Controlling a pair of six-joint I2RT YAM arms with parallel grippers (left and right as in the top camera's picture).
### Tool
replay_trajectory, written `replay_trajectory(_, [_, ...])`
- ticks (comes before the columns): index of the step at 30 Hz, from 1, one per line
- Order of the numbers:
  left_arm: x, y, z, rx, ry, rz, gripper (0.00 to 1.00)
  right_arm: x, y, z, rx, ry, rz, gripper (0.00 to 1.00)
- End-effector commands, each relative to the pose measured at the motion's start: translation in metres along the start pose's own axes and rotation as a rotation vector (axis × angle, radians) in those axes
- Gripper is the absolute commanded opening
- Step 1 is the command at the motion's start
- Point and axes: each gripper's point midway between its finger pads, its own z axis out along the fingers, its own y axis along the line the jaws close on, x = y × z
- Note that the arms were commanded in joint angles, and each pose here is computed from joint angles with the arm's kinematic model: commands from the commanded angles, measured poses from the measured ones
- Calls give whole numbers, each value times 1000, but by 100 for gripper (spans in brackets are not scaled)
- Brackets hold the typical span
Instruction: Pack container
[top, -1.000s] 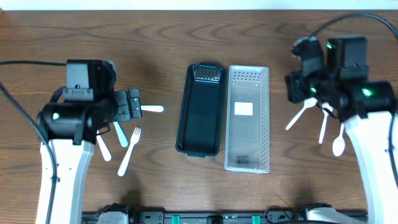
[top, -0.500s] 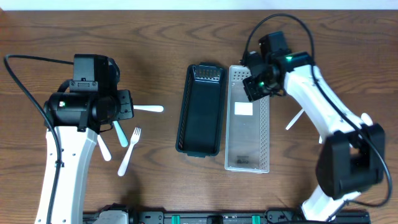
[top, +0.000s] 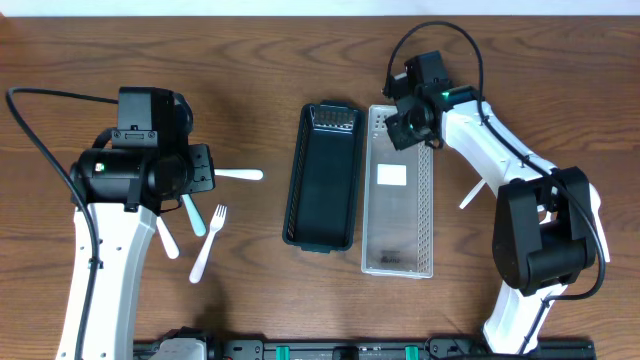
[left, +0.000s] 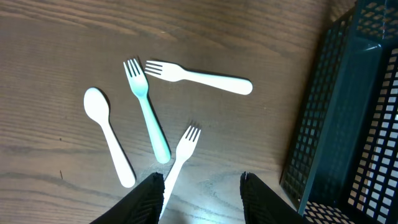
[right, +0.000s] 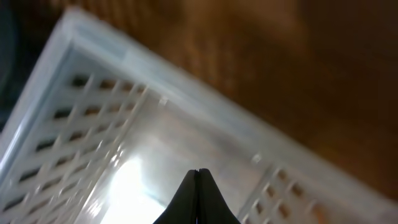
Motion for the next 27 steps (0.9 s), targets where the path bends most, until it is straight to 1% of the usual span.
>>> replay_trajectory(1, [-3, -2, -4, 3, -11, 5, 43, -11, -3, 0, 43, -33, -19, 1])
replay_trajectory(7, [-2, -1, -4, 3, -7, 5, 43, -25, -14, -2, 134, -86, -29, 1])
replay_trajectory(11, [-2, -1, -4, 3, -7, 5, 43, -32, -13, -2, 147, -112, -36, 1])
replay_trajectory(15, [-2, -1, -4, 2, -5, 5, 43, -41, -20, -5, 185, -153, 19, 1])
replay_trajectory(25, [1, -1, -4, 0, 6, 5, 45, -58, -21, -8, 188, -225, 17, 1])
replay_trajectory(26, [1, -1, -4, 0, 6, 5, 45, -59, -21, -8, 188, -228, 18, 1])
replay_trajectory(27, [1, -1, -4, 0, 6, 5, 50, -60, -21, -9, 188, -229, 18, 1])
